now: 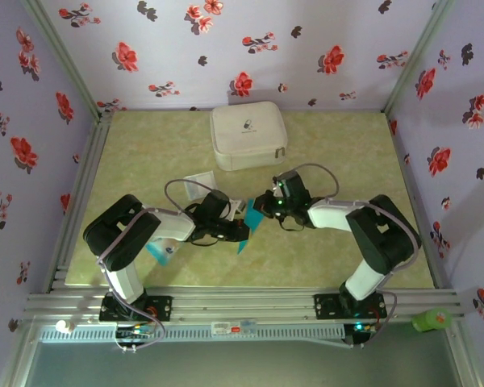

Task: Fold a paper plane with a square sheet of paper (pick it up from the middle)
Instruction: Fold the wing for the fifth time at the center of the table.

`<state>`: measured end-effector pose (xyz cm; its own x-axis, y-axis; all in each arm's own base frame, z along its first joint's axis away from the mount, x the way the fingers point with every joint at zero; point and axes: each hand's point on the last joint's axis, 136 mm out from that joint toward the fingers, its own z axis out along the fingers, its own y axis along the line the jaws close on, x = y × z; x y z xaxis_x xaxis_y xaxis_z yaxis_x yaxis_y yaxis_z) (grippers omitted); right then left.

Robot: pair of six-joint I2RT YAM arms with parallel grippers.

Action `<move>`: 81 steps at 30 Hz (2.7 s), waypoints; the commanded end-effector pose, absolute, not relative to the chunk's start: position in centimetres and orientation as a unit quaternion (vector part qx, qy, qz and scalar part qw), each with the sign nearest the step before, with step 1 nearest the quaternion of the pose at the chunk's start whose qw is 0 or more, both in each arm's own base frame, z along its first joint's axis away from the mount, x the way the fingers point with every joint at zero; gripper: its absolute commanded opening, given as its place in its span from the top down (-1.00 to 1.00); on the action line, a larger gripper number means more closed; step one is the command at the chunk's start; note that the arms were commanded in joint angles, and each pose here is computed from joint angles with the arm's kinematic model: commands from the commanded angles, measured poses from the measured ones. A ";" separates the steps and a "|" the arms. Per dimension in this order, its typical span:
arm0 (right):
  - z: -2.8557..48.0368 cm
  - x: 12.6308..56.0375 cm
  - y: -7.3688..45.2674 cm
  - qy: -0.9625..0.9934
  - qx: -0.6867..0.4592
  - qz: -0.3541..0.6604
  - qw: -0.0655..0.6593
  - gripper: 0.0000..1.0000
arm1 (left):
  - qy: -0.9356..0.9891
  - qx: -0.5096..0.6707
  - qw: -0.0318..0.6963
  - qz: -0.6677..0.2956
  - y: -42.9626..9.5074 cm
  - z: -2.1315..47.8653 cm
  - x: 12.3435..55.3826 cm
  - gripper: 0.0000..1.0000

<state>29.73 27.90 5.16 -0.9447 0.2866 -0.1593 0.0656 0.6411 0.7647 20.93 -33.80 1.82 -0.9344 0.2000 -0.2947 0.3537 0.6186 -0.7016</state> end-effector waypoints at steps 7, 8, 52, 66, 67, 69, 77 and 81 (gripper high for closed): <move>0.2 30.5 25.0 0.907 0.164 0.368 0.124 0.90 | 0.935 0.118 0.004 -0.333 -29.9 -3.5 17.2 1.00; -0.2 30.8 24.4 0.908 0.172 0.361 0.125 0.89 | 0.935 0.118 0.003 -0.333 -29.9 -3.5 17.1 1.00; -1.1 29.0 22.7 0.925 0.162 0.321 0.126 1.00 | 0.921 0.130 0.026 -0.366 -31.6 0.9 18.3 0.97; -1.1 28.8 22.7 0.924 0.167 0.321 0.121 1.00 | 0.899 0.148 0.033 -0.411 -36.1 6.0 20.4 0.78; -1.2 28.8 22.7 0.924 0.166 0.322 0.119 1.00 | 0.901 0.151 0.027 -0.405 -36.2 5.4 20.2 0.78; -1.1 28.8 22.7 0.924 0.166 0.322 0.120 1.00 | 0.906 0.151 0.019 -0.394 -36.0 4.2 19.9 0.78; -1.4 28.5 22.3 0.926 0.171 0.315 0.119 1.00 | 0.921 0.123 -0.005 -0.369 -33.2 0.8 17.6 0.79; -1.5 28.6 21.9 0.928 0.179 0.303 0.122 1.00 | 0.923 0.109 -0.015 -0.368 -31.6 0.1 16.1 0.79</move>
<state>29.74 24.89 1.69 -0.9244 0.3526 -0.1456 0.1454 0.6786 0.7200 18.20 -33.57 1.75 -0.9646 0.2231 -0.1406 0.2557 0.6611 -0.7054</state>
